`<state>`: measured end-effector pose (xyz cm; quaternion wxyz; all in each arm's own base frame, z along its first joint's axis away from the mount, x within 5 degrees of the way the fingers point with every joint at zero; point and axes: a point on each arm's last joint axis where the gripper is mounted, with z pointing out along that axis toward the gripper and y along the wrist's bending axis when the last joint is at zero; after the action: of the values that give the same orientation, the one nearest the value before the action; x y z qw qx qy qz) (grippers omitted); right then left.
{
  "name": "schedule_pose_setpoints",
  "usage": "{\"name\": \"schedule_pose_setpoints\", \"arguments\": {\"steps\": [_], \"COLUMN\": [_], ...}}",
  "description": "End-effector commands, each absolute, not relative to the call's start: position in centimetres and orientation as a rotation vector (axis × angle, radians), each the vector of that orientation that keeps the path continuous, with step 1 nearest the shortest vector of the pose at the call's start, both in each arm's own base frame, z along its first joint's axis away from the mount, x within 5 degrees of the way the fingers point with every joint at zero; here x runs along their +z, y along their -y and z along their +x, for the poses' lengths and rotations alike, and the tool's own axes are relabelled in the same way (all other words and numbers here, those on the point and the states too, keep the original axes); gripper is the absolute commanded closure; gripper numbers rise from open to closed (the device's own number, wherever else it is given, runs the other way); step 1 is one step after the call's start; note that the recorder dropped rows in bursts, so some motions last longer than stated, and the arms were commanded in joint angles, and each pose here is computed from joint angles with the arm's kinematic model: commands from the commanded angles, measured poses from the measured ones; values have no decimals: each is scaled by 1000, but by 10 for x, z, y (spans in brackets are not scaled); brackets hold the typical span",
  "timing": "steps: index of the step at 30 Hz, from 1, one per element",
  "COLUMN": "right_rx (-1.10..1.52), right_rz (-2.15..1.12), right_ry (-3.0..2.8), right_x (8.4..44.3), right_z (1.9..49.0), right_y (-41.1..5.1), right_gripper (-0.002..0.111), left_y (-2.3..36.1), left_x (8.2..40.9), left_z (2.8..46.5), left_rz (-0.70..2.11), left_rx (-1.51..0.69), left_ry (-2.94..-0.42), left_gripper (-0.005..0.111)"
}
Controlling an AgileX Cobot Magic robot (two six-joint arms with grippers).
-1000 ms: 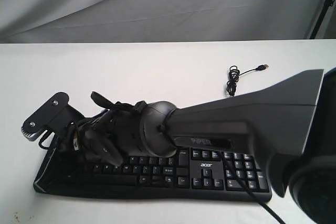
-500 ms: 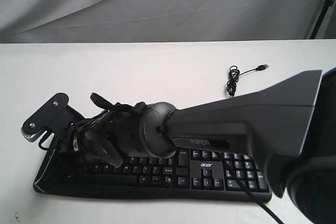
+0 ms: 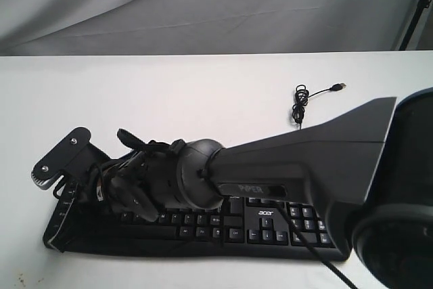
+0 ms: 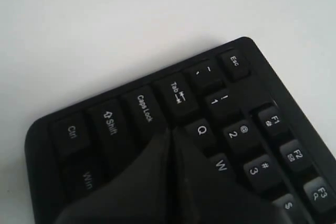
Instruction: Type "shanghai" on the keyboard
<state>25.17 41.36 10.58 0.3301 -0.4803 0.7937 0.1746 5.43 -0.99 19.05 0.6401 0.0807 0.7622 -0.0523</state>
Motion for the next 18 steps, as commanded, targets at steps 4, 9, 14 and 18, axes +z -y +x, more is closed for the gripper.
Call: {"name": "schedule_pose_setpoints", "arguments": {"steps": [4, 9, 14, 18], "right_rx": [443, 387, 368, 367], "right_rz": [-1279, -1313, -1240, -1147], "right_ry": [-2034, -2079, -2117, -2152], "right_x": [119, 150, 154, 145], "right_z": [254, 256, 258, 256], "right_y": [-413, -394, -349, -313], "right_gripper": [108, 108, 108, 108], "left_y": [10, 10, 10, 10], "left_x": [190, 190, 190, 190], "left_z": [54, 54, 54, 54], "left_rz": [185, 185, 185, 185], "left_rx": [-124, -124, -124, -124], "left_ry": [-1735, -1735, -1735, -1735], "left_gripper": [107, 107, 107, 107]}}
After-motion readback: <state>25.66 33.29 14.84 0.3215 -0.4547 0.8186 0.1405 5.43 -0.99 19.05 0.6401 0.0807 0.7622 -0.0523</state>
